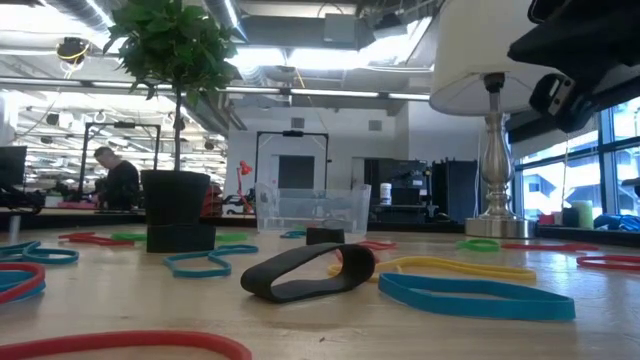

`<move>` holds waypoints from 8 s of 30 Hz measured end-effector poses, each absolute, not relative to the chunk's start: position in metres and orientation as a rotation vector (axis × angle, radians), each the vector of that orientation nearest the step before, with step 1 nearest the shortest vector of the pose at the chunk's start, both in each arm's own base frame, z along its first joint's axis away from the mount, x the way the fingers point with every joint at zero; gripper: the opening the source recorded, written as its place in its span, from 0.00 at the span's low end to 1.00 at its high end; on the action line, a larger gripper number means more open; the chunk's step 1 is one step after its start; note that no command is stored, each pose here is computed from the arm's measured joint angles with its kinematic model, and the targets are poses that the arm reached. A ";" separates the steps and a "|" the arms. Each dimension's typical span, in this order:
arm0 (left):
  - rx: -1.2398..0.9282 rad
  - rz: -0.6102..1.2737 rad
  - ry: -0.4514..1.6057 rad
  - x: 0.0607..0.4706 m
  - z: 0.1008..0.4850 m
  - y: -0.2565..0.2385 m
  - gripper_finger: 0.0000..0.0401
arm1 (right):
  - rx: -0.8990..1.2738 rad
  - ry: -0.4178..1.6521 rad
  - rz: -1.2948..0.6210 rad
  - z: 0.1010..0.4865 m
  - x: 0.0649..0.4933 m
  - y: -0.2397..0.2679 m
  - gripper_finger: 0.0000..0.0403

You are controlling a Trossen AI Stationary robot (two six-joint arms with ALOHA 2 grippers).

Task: Pick and place rubber bands into bin
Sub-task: Put the blue rubber band into the transparent bin, then put the green rubber band into the transparent bin

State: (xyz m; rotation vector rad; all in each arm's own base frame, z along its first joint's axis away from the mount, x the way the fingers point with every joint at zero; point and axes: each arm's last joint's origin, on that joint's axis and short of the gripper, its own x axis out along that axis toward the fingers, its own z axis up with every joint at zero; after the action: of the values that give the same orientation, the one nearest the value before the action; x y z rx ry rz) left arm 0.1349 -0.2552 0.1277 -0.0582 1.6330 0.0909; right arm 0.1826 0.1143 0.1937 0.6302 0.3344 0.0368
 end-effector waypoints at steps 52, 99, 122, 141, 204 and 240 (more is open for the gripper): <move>-0.295 0.531 0.973 0.365 0.293 0.136 0.01 | 0.400 0.474 -0.106 0.180 0.181 0.090 0.00; -0.163 0.410 0.930 0.391 0.289 0.083 0.00 | 0.253 0.504 -0.223 0.203 0.161 0.018 0.01; -0.061 0.214 1.077 0.347 0.231 -0.002 0.01 | 0.376 0.783 -0.306 0.247 0.163 0.045 0.00; -0.054 0.179 0.971 0.228 0.215 -0.007 0.00 | 0.861 1.507 -0.593 0.222 0.205 0.159 0.08; 0.010 0.126 0.974 0.222 0.211 -0.007 0.00 | 0.162 0.830 -0.615 0.293 0.326 0.058 0.00; -0.174 0.322 0.835 0.229 0.217 -0.005 0.01 | 0.100 0.927 -0.746 0.146 0.394 -0.189 0.00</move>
State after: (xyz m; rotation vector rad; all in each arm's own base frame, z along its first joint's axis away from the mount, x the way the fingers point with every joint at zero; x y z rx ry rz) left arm 0.2293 -0.0046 0.2175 -0.1744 0.8352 0.3220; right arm 0.3940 -0.1892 0.1461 0.0996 0.9274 -0.7465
